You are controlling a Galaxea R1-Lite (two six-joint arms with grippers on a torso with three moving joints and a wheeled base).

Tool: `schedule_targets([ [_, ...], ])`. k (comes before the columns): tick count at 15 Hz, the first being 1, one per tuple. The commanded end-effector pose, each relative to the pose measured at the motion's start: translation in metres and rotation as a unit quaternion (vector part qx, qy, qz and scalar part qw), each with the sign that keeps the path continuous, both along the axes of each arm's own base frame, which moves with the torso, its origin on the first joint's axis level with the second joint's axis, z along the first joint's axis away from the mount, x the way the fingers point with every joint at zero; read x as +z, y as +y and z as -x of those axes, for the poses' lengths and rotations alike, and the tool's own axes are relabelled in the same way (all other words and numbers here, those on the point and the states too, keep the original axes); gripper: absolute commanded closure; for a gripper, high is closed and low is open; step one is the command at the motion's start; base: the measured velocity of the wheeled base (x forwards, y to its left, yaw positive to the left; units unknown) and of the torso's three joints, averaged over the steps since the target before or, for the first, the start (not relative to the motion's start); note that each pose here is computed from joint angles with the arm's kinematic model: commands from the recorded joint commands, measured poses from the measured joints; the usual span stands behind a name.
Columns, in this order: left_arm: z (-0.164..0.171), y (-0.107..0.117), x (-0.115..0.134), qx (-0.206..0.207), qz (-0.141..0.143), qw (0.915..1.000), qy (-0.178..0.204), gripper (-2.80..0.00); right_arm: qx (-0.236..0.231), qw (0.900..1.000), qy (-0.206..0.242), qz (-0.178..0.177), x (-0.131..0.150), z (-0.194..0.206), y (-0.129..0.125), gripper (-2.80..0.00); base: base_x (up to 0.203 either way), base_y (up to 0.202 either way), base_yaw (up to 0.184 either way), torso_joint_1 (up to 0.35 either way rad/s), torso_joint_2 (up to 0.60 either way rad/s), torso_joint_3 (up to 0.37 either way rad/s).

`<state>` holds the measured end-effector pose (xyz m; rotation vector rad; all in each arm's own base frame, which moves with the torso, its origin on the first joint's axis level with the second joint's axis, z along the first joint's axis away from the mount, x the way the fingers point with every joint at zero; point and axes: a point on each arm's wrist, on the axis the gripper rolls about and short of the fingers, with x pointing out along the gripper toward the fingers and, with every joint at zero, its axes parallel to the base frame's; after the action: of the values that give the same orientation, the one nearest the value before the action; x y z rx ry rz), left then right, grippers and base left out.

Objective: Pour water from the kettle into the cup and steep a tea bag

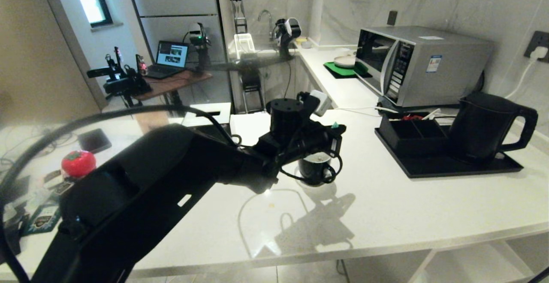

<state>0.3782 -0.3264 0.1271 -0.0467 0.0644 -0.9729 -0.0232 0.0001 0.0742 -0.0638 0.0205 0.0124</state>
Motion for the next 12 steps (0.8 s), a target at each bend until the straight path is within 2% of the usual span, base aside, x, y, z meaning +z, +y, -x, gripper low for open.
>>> schedule_targets([
  [1,-0.0009,-0.0006,-0.0074,-0.001,-0.005,1.0,0.005,0.0,0.0,1.0,0.001,0.0,-0.0001,-0.0002,0.0,0.0,0.0,0.0,0.0,0.0,0.0,0.0],
  [6,-0.0023,-0.0018,-0.015,-0.001,-0.009,0.9999,0.01,0.0,0.0,1.0,0.001,0.0,-0.0001,-0.0002,0.0,0.0,0.0,0.0,0.0,0.0,0.0,0.0],
  [12,-0.0021,-0.0015,-0.0103,0.002,-0.005,1.0,0.006,0.0,0.0,1.0,0.001,0.0,-0.0001,-0.0002,0.0,0.0,0.0,0.0,0.0,0.0,0.0,0.0],
])
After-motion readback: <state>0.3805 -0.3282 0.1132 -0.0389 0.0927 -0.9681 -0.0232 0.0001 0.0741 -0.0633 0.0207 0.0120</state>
